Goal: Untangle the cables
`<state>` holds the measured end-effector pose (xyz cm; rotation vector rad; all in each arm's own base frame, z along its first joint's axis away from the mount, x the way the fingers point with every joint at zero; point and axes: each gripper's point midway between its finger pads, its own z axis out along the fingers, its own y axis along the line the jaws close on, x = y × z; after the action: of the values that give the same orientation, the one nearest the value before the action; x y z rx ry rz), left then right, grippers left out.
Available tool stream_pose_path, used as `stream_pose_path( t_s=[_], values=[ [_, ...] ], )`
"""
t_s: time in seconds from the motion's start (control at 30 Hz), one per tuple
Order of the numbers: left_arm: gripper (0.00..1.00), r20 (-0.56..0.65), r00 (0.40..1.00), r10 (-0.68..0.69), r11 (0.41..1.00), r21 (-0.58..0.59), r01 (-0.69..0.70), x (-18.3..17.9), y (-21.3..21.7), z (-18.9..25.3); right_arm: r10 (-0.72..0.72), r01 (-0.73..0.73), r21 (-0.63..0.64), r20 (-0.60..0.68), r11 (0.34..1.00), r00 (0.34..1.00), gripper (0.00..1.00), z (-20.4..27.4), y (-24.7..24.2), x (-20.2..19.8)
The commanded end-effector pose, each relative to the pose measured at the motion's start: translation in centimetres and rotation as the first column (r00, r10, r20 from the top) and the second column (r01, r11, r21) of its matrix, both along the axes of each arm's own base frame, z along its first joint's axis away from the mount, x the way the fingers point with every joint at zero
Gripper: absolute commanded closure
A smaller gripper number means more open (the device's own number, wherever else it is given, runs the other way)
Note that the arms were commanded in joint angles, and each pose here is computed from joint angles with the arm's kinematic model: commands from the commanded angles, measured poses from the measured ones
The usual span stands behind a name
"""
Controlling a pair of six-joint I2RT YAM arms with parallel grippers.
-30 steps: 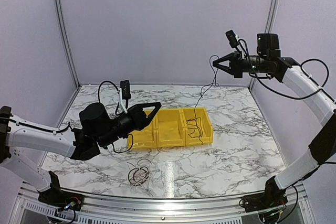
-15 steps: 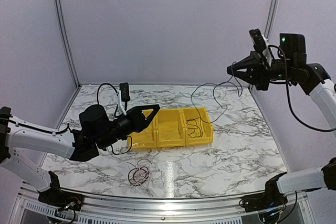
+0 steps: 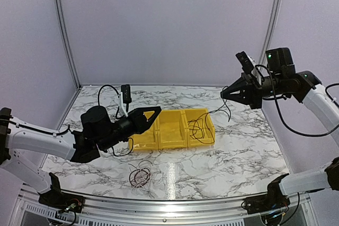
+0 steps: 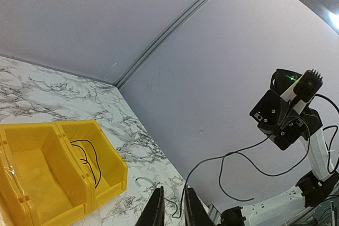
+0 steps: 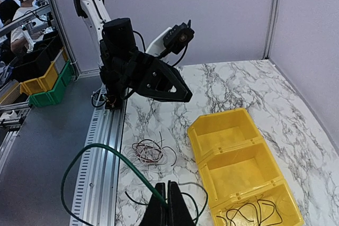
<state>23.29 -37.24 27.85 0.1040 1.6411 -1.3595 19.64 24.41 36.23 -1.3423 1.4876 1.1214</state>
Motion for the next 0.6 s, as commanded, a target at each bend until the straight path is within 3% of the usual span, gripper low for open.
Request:
stream_pose_path(
  t_s=[0.0, 0.33, 0.57],
  values=[
    [0.85, -0.008, 1.000, 0.008, 1.000, 0.003, -0.008, 0.1, -0.1, -0.3, -0.007, 0.005, 0.023, 0.086, 1.000, 0.996, 1.00, 2.5, 0.3, 0.4],
    [0.84, -0.019, 1.000, 0.001, 1.000, 0.004, -0.001, -0.1, 0.0, -0.7, -0.109, 0.113, -0.011, 0.178, 0.994, 0.978, 1.00, 2.7, 0.5, 4.4],
    [0.84, -0.022, 1.000, 0.011, 1.000, 0.003, -0.011, -0.2, 0.7, -0.8, -0.176, 0.183, -0.032, 0.157, 0.983, 0.972, 1.00, 0.3, -0.5, 8.7]
  ],
)
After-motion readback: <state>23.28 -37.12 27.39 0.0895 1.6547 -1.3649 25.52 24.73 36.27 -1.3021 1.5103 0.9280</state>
